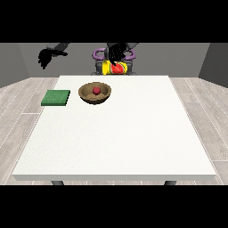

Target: Pick the cup and pour the ball into the bowl, then pick the bowl and place it on the pad

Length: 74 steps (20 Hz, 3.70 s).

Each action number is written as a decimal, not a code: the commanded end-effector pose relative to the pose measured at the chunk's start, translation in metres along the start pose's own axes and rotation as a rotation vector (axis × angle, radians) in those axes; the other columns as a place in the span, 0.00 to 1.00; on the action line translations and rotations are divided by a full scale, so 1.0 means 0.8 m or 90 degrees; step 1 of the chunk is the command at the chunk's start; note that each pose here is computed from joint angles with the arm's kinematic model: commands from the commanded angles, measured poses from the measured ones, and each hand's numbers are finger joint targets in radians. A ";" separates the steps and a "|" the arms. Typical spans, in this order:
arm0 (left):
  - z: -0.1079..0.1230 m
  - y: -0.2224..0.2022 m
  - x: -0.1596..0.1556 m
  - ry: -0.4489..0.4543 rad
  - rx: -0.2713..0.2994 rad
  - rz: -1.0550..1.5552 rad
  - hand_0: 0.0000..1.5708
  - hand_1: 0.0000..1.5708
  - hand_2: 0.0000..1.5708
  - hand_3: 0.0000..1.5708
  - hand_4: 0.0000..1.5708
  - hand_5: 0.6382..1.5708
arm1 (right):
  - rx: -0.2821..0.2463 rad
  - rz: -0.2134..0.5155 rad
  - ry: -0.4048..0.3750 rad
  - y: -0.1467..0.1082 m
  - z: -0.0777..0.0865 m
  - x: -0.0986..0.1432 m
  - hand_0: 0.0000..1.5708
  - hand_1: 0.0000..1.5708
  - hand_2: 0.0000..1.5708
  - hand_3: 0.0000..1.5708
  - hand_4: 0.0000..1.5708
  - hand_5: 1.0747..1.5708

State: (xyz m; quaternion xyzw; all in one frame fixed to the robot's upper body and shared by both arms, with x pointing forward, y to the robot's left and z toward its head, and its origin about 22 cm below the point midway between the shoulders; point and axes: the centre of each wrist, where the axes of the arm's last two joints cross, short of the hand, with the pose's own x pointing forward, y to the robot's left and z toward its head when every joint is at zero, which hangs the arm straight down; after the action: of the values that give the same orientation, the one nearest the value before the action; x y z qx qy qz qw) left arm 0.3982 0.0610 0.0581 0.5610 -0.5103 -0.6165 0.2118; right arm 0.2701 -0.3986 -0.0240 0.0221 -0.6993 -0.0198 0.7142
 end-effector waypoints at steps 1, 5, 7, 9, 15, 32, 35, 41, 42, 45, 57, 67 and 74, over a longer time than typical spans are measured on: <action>0.011 -0.016 -0.034 0.185 0.013 0.289 0.82 0.82 1.00 1.00 1.00 0.56 | -0.031 -0.021 0.009 0.007 0.011 -0.015 0.00 0.00 0.00 0.00 0.07 0.99; 0.028 -0.023 -0.034 0.310 0.050 0.585 0.57 0.57 0.54 0.30 0.80 0.86 | -0.031 -0.012 -0.007 0.010 0.004 -0.007 0.00 0.00 0.00 0.00 0.16 0.99; 0.044 -0.037 -0.044 0.370 0.069 0.702 0.00 0.00 0.00 0.00 0.40 1.00 | -0.012 -0.024 -0.023 0.031 -0.010 -0.005 0.00 0.00 0.00 0.00 0.22 0.99; 0.059 -0.044 -0.049 0.389 0.085 0.810 0.00 0.00 0.00 0.00 0.00 0.97 | -0.006 -0.031 -0.043 0.053 -0.022 -0.004 0.00 0.00 0.00 0.00 0.21 0.99; 0.106 -0.061 -0.047 0.273 0.155 1.049 0.00 0.00 0.00 0.00 0.00 0.99 | -0.037 -0.019 -0.056 0.122 -0.047 -0.004 0.00 0.00 0.00 0.00 0.13 1.00; 0.157 -0.082 -0.093 0.135 0.179 1.119 0.00 0.00 0.00 0.00 0.00 0.99 | -0.135 -0.054 -0.044 0.120 -0.073 -0.052 0.00 0.00 0.00 0.00 0.12 0.98; 0.141 -0.070 -0.109 0.145 0.197 1.106 0.00 0.00 0.00 0.00 0.00 0.99 | -0.107 -0.046 -0.063 0.147 -0.074 -0.071 0.00 0.00 0.00 0.00 0.10 0.98; 0.144 -0.057 -0.136 0.146 0.186 1.104 0.00 0.00 0.00 0.00 0.00 0.99 | -0.114 -0.050 -0.040 0.178 -0.076 -0.088 0.00 0.00 0.00 0.00 0.04 0.98; 0.158 -0.074 -0.141 0.138 0.172 1.110 0.00 0.00 0.00 0.00 0.00 0.99 | -0.114 -0.058 -0.033 0.189 -0.077 -0.091 0.00 0.00 0.00 0.00 0.09 0.99; 0.136 -0.036 -0.137 0.088 0.222 1.105 0.00 0.00 0.00 0.00 0.00 1.00 | -0.243 -0.070 0.074 0.140 -0.041 -0.119 0.50 0.50 0.25 0.00 0.28 0.92; 0.163 -0.091 -0.125 0.148 0.156 1.143 0.00 0.00 0.00 0.00 0.59 0.86 | -0.300 0.309 0.182 0.134 -0.056 -0.094 1.00 1.00 1.00 0.75 0.57 0.99; 0.244 -0.178 -0.143 0.363 0.077 1.136 0.00 0.00 0.00 0.00 0.64 0.82 | -0.204 0.334 0.295 0.163 -0.137 0.018 1.00 1.00 1.00 0.50 0.52 1.00; 0.237 -0.156 -0.152 0.305 0.104 1.134 0.00 0.00 0.00 0.00 0.65 0.85 | -0.250 0.300 0.280 0.067 -0.103 0.030 1.00 1.00 1.00 0.30 0.53 1.00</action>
State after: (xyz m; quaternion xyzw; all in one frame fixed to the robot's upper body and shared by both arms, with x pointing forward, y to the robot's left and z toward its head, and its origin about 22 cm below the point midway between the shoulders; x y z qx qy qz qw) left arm 0.3012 0.2921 -0.0230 0.0876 -0.7325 -0.0491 0.6733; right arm 0.3593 -0.3244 -0.0077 -0.2654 -0.5008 0.0168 0.8237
